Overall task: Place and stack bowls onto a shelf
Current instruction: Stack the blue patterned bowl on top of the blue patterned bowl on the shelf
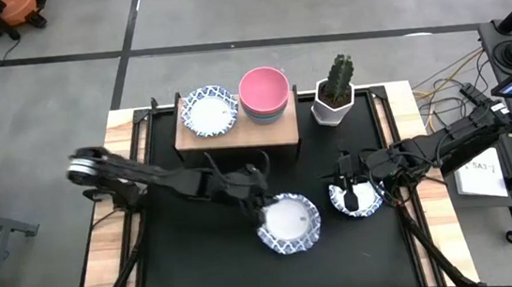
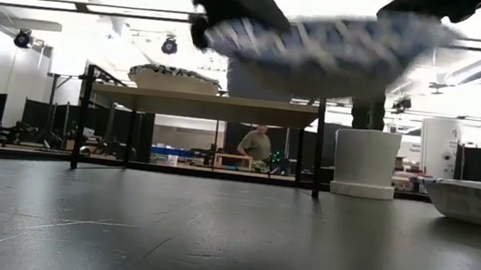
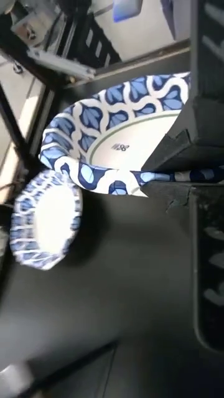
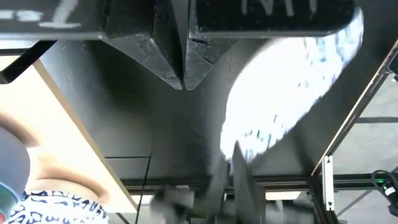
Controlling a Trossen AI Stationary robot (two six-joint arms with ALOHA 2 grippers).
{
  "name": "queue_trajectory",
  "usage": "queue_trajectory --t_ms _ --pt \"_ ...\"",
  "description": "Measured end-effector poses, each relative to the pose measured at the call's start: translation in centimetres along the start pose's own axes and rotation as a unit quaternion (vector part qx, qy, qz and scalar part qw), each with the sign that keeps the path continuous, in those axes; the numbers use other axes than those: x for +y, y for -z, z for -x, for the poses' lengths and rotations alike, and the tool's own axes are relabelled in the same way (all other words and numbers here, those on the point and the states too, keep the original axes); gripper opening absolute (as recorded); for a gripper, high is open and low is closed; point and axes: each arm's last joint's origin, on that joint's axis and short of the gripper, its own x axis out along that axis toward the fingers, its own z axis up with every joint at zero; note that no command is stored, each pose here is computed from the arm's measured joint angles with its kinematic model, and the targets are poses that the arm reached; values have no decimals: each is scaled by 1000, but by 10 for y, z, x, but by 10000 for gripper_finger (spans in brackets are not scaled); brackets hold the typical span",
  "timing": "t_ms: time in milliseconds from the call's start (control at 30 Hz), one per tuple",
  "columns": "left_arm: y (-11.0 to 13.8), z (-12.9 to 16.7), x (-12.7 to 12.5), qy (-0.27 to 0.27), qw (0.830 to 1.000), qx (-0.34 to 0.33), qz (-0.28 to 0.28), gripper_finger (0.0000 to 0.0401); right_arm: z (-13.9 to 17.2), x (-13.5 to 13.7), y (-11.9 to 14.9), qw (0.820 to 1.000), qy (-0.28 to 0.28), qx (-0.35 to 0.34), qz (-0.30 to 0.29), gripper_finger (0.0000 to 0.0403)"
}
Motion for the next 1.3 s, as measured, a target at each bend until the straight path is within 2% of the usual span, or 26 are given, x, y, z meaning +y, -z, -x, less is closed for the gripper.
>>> queue_trajectory --t_ms 67,133,267,433,600,700,867,1067,1300 --pt "-12 28 0 -11 1000 -11 -13 1 0 0 0 1000 0 0 0 9" --pt "-20 59 4 -48 998 -18 -21 1 0 0 0 1000 0 1 0 9" --pt "-30 126 18 -176 983 -38 -26 1 0 0 0 1000 0 0 0 8" --pt "-47 199 43 -337 934 -123 -3 1 0 0 -1 1000 0 -3 10 9" --pt "-61 246 73 -414 891 -181 36 1 0 1 -6 999 -4 -33 21 9" --pt "-62 256 93 -451 873 -175 57 1 0 1 -7 999 -5 -37 21 9" --pt "-62 255 127 -443 880 -141 95 1 0 1 -7 999 -5 -38 13 9" --pt "-64 248 158 -481 861 -110 120 17 0 1 -8 999 -6 -40 3 9" --pt "-68 239 166 -457 876 -102 112 58 0 1 -8 999 -6 -40 -1 9"
